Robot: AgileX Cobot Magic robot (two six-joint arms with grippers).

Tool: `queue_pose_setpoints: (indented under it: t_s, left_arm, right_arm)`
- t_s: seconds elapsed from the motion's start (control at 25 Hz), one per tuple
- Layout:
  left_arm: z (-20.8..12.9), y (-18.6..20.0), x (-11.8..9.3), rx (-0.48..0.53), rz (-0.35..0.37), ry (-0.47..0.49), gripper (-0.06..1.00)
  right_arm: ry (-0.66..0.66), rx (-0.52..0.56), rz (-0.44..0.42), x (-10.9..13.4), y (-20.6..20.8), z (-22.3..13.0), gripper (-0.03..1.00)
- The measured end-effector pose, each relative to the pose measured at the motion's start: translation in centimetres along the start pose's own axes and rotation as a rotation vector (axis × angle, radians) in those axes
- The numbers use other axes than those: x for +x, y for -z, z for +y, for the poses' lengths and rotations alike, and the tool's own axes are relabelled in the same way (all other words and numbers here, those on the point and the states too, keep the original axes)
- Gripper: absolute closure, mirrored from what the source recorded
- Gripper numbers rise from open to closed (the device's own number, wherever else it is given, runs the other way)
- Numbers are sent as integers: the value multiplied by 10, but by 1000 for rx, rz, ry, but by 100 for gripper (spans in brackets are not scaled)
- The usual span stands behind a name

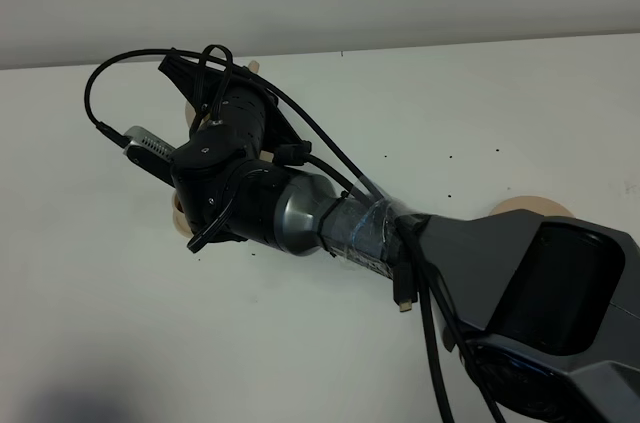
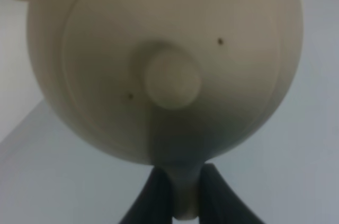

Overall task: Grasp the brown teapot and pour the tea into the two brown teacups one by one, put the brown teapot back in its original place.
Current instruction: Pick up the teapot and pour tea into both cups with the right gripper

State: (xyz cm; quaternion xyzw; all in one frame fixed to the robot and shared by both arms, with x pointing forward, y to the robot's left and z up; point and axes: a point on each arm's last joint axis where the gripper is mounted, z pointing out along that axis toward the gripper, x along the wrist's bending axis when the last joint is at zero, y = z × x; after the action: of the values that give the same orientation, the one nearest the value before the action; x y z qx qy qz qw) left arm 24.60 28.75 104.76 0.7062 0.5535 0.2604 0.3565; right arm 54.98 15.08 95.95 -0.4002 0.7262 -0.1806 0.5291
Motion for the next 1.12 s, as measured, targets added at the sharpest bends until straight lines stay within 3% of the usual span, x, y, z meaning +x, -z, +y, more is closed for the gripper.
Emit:
queue_pose_setpoints:
  t_s: [1.12]
  left_arm:
    - [0, 0, 0, 0, 0, 0, 72]
  right_arm:
    - [-2, -9, 0, -2, 5, 5, 86]
